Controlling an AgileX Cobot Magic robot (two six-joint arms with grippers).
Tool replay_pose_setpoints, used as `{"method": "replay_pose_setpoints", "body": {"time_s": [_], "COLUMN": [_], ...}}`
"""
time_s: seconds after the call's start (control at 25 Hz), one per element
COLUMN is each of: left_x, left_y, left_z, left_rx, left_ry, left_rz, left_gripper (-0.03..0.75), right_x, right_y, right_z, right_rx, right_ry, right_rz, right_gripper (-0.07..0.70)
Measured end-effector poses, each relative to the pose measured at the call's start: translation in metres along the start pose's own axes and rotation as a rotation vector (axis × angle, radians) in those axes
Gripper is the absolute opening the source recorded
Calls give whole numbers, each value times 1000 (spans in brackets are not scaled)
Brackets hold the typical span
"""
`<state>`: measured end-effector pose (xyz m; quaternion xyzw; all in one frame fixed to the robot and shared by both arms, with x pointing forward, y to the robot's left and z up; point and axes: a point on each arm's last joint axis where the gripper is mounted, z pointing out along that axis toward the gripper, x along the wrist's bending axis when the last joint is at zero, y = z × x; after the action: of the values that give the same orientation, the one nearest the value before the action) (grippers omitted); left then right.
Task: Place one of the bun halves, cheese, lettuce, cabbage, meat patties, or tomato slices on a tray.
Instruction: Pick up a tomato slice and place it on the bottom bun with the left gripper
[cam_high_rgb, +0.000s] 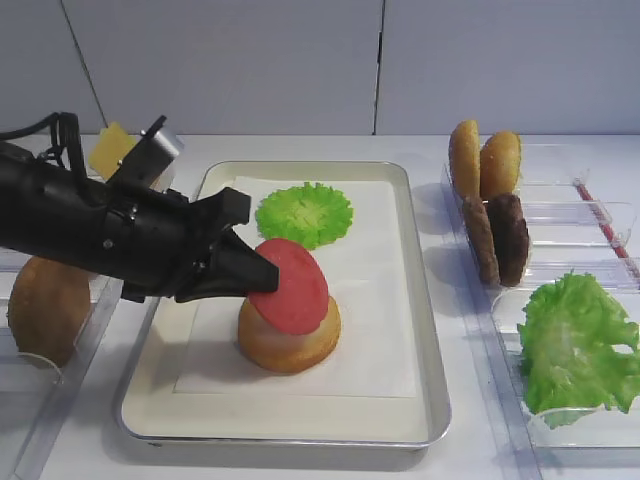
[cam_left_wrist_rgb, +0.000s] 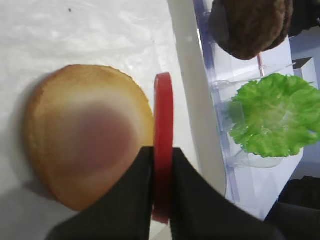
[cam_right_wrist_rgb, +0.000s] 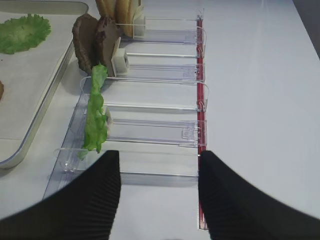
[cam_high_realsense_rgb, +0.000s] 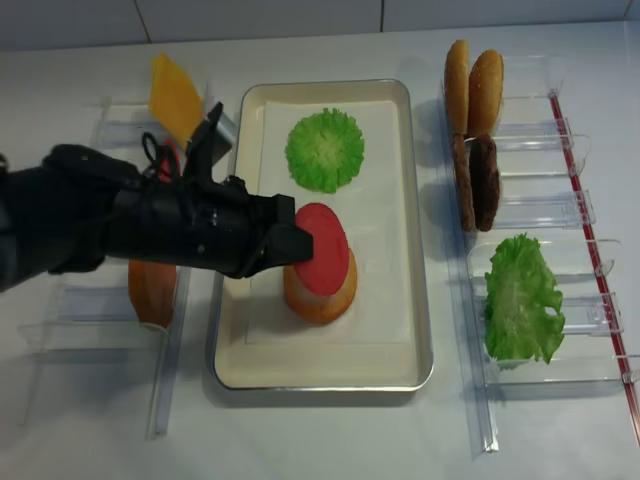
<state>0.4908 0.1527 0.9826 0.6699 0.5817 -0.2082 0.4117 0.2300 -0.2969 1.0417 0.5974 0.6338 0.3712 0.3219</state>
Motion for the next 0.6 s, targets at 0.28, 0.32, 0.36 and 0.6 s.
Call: {"method": "replay_pose_setpoints", "body": {"time_s": [0.28,0.32,0.36,0.6], "left_x": [12,13,14,21], "left_y": [0,1,1,1], "left_z": [12,13,15,21], "left_rx": [21,20,23,33], "left_ry": [6,0,-2,-1], "left_rz": [-8,-9,-16,-44], "left_gripper": [34,34,34,34], "right_x": [0,0,0,0], "right_y": [0,0,0,0], "right_z": [0,0,0,0], "right_rx": [0,0,0,0], "right_ry": [0,0,0,0], "right_rz": [0,0,0,0], "right_gripper": [381,381,381,381]}}
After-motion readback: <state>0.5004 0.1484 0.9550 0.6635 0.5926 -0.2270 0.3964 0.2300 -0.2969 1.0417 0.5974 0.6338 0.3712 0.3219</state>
